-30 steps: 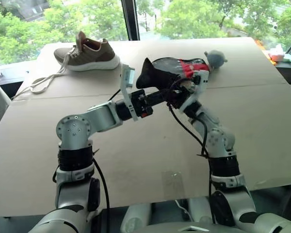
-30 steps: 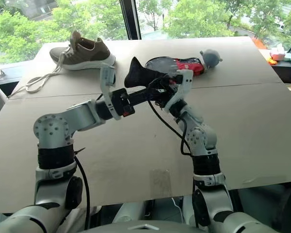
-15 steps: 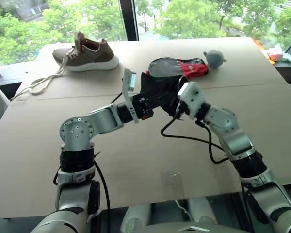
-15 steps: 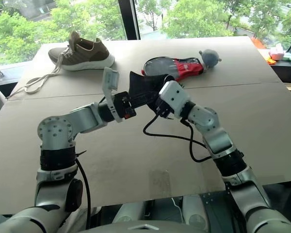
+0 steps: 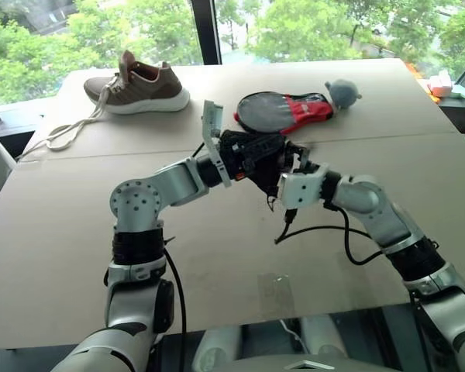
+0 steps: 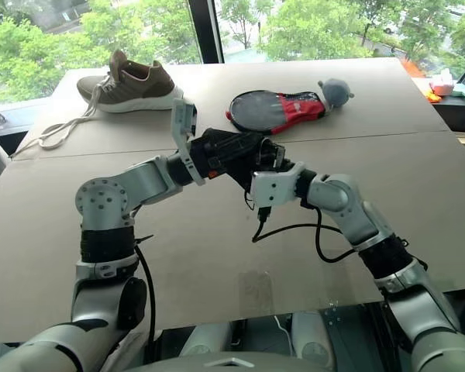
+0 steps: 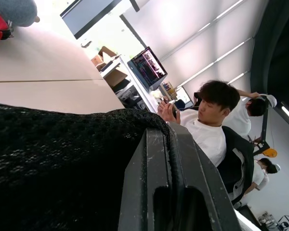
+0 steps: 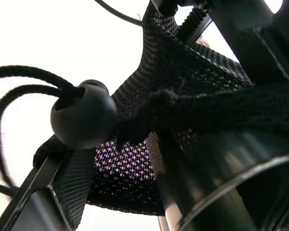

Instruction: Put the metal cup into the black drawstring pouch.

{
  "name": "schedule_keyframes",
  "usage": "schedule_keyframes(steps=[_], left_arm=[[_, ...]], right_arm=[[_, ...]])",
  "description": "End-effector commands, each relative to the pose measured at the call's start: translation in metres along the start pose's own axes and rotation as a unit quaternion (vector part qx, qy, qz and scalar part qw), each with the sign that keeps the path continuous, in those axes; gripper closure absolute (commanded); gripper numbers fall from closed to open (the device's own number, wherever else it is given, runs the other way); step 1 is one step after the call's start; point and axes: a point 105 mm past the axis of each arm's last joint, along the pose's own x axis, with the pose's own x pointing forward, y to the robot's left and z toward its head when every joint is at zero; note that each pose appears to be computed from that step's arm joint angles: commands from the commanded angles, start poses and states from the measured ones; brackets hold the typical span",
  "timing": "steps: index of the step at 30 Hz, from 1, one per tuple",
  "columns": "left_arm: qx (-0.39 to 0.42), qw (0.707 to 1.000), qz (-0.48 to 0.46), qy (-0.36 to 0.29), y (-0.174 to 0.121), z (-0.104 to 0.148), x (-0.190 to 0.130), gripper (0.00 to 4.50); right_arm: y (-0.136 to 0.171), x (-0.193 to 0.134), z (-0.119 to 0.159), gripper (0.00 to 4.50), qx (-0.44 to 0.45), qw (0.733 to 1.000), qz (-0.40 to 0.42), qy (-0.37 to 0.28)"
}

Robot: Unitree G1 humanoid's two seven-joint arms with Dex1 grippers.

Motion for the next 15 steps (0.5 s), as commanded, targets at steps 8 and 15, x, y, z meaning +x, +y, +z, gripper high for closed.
schedule_keyframes(steps=[8, 15], left_arm=[[0.019, 0.998, -0.047, -0.030, -0.025, 0.016, 0.002, 4.50], [0.017, 0.998, -0.049, -0.027, -0.024, 0.014, 0.001, 4.50]], right_arm=[[0.000, -0.007, 0.002, 3.53, 0.018, 1.000, 0.002, -0.003], [-0.002, -0.012, 0.002, 4.47, 0.045, 0.999, 0.013, 0.003]])
